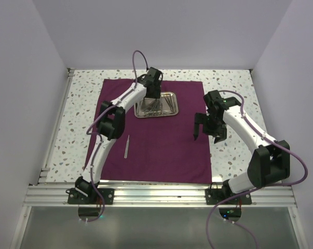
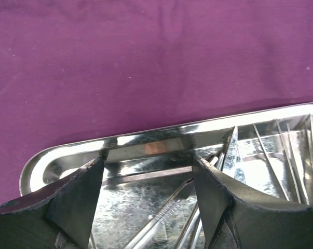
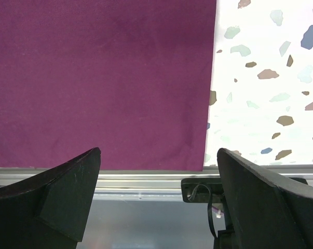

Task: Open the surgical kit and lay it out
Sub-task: Pick up the medical item from the container.

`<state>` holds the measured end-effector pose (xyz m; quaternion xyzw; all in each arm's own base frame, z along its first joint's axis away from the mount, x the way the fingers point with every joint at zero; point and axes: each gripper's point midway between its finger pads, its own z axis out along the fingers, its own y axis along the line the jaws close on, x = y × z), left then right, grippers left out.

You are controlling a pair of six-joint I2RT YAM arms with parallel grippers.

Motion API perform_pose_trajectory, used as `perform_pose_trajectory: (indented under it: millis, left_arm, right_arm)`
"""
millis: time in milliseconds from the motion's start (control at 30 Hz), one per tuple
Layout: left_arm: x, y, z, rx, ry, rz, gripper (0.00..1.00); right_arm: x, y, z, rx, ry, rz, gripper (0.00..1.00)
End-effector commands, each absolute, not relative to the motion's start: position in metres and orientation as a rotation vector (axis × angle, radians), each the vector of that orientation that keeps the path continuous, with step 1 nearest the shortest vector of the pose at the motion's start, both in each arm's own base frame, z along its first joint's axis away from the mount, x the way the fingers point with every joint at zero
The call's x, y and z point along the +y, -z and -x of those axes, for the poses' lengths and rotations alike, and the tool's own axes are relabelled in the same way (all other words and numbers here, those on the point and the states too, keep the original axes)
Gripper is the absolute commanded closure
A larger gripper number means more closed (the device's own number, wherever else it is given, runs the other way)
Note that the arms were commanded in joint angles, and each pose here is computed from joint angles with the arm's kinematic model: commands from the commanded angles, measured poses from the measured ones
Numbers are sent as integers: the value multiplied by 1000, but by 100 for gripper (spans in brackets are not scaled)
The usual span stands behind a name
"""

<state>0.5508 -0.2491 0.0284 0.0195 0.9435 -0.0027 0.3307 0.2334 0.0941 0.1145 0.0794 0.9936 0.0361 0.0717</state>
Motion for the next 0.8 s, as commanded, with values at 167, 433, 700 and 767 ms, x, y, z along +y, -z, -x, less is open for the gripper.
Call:
perform_pose_trajectory:
  millis: [167,433,700,767]
  left_arm:
    - [-252,-79,-548,2370,45,-55,28]
    - [-257,-104,-538,2340,83,-95,29]
    - [-258,-78,-519,2399,67,-141,29]
    - [-257,-72,-518,2410,53,-140,30]
  right_arm:
    - [90,-114,-228,2980,-94,-242,2]
    - [89,-108,-224,2989,-95,-245,2]
    - [91,-105,-225,2993,-100,-250,2]
    - [91,-104,-226,2996,-98,-245,2]
